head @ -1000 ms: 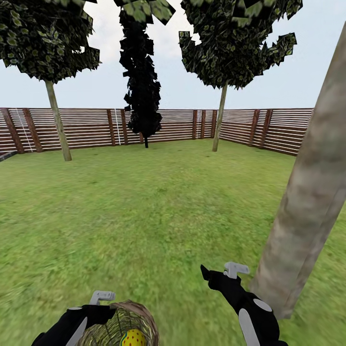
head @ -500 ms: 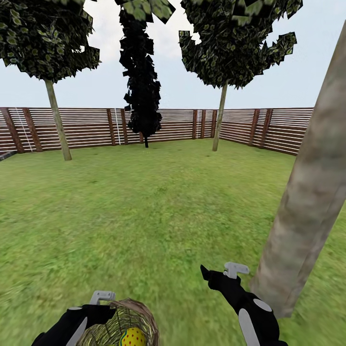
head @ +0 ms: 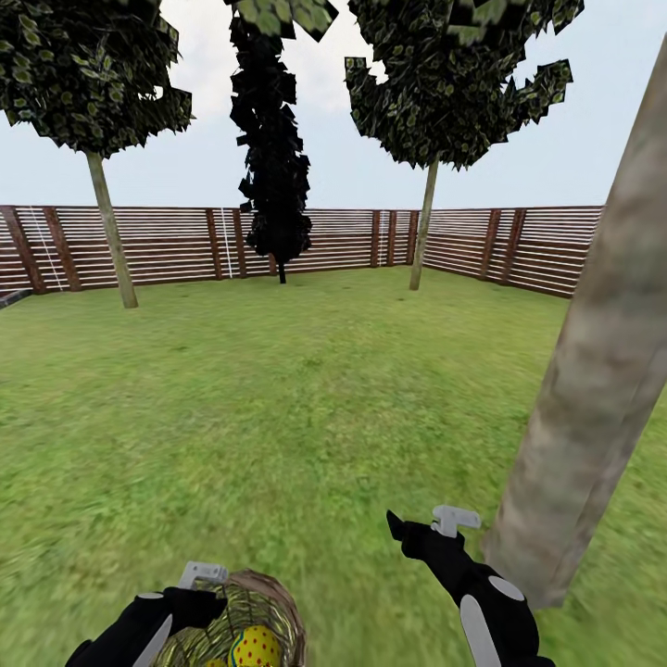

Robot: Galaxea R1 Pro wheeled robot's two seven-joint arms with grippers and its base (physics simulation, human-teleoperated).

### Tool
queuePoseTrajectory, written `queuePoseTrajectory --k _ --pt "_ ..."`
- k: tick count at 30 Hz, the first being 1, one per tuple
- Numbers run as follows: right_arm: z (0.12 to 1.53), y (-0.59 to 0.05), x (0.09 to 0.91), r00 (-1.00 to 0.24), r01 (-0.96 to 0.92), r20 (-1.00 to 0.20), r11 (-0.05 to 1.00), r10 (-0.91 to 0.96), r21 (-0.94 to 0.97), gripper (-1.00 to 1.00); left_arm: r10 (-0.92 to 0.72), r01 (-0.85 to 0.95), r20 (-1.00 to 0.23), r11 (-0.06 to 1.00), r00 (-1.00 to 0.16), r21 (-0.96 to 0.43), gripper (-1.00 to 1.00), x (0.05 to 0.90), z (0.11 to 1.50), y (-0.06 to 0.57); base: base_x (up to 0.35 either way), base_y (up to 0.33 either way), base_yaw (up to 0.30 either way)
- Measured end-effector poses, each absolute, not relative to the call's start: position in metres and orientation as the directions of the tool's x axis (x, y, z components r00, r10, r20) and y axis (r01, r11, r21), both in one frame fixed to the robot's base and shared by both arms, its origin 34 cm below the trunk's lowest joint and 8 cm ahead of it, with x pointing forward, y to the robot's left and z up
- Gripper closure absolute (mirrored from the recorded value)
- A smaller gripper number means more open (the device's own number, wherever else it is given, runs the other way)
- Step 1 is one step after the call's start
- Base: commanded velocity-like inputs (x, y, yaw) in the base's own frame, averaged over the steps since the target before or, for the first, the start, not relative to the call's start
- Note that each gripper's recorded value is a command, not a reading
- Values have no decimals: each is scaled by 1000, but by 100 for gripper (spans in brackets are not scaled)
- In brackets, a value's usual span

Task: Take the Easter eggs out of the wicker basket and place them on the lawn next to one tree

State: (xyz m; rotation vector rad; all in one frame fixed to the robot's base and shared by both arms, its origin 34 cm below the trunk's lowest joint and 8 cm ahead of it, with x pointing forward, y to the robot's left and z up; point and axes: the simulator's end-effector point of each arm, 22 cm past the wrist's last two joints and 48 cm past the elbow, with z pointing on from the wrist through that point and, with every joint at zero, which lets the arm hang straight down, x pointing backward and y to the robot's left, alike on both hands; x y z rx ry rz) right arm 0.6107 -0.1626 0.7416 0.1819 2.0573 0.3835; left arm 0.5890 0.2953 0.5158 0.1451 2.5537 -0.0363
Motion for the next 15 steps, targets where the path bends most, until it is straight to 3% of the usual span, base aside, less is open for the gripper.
queuePoseTrajectory --k 15 --pt "712 -162 606 -494 -33 -822 938 284 345 -100 138 154 -546 988 -827 17 -100 582 484 287 0 0 0"
